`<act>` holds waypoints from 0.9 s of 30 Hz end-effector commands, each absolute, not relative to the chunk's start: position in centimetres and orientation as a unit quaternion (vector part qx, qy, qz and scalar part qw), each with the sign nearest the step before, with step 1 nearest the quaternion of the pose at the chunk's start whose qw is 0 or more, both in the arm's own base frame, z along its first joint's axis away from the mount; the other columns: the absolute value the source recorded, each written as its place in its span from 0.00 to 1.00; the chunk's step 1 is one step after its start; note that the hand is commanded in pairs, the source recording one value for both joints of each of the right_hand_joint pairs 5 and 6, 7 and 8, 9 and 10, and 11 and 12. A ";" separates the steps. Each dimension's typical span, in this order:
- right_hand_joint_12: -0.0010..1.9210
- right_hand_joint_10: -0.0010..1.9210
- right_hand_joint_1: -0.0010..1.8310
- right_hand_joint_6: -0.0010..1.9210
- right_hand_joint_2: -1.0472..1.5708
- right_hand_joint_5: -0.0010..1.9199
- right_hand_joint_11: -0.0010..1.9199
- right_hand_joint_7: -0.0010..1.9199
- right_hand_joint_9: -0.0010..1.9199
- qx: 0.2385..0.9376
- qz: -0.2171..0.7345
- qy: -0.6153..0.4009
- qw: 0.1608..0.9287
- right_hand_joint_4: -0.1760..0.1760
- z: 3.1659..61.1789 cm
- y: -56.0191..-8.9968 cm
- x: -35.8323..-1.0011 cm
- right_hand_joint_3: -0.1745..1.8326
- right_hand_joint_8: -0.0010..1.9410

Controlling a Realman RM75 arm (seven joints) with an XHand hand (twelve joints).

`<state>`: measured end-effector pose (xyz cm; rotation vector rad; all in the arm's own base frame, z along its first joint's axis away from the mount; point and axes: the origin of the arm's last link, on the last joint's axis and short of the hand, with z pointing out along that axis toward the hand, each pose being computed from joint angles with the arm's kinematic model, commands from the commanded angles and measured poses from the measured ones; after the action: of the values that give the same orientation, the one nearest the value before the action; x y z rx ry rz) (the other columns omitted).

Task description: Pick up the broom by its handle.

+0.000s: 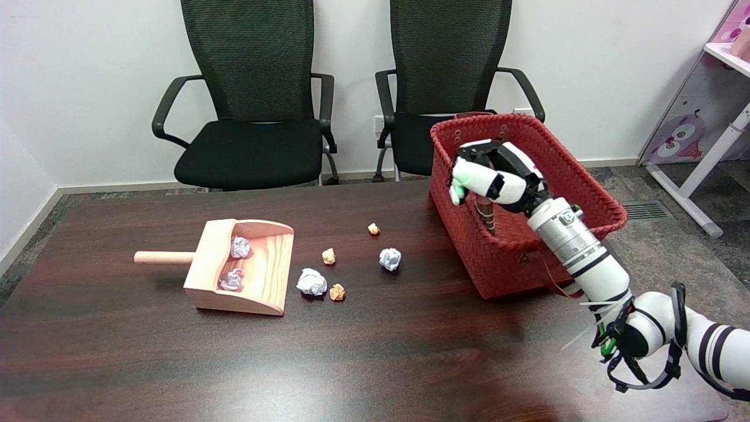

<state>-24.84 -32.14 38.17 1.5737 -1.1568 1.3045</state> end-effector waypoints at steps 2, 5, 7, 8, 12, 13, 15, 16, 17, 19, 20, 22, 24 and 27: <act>0.77 0.86 0.47 0.86 0.55 0.87 0.77 0.87 0.86 0.602 0.535 -0.448 0.387 1.00 39.0 -32.2 -25.0 0.51 0.86; 0.81 0.87 0.47 0.89 0.56 0.89 0.81 0.89 0.87 0.602 0.535 -0.448 0.388 1.00 39.1 -32.2 -25.1 0.51 0.88; 0.83 0.89 0.46 0.90 0.57 0.90 0.83 0.90 0.89 0.601 0.535 -0.447 0.390 1.00 39.1 -32.3 -25.2 0.52 0.89; 0.84 0.90 0.46 0.91 0.57 0.91 0.84 0.91 0.90 0.601 0.536 -0.447 0.390 1.00 39.1 -32.3 -25.2 0.52 0.90; 0.97 0.99 0.45 0.99 0.58 0.99 0.97 0.99 0.99 0.589 0.547 -0.450 0.388 1.00 39.0 -32.4 -25.5 0.53 0.98; 1.00 1.00 0.45 1.00 0.58 1.00 1.00 1.00 1.00 0.586 0.550 -0.451 0.388 1.00 39.0 -32.4 -25.6 0.53 0.99; 1.00 1.00 0.46 1.00 0.57 1.00 1.00 1.00 1.00 0.583 0.554 -0.452 0.386 1.00 38.8 -32.4 -25.7 0.54 0.99; 1.00 1.00 0.46 1.00 0.57 1.00 1.00 1.00 1.00 0.582 0.554 -0.453 0.387 1.00 38.8 -32.4 -25.7 0.54 0.99; 1.00 1.00 0.46 1.00 0.56 1.00 1.00 1.00 1.00 0.582 0.554 -0.453 0.386 1.00 38.8 -32.4 -25.7 0.54 0.99; 1.00 1.00 0.46 1.00 0.57 1.00 1.00 1.00 1.00 0.584 0.556 -0.451 0.383 1.00 38.7 -32.4 -25.5 0.54 0.99; 1.00 1.00 0.46 1.00 0.57 1.00 1.00 1.00 1.00 0.586 0.557 -0.449 0.380 1.00 38.7 -32.4 -25.4 0.53 0.99; 1.00 1.00 0.46 1.00 0.59 1.00 1.00 1.00 1.00 0.592 0.560 -0.440 0.377 1.00 38.7 -32.4 -25.0 0.52 0.99; 1.00 1.00 0.47 1.00 0.64 1.00 1.00 1.00 1.00 0.606 0.563 -0.412 0.383 1.00 38.8 -32.3 -24.3 0.52 0.99; 1.00 1.00 0.49 1.00 0.73 1.00 1.00 1.00 1.00 0.614 0.567 -0.382 0.394 1.00 38.9 -32.1 -23.2 0.56 0.99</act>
<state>-25.29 -32.34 38.73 1.5138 -1.1425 1.3927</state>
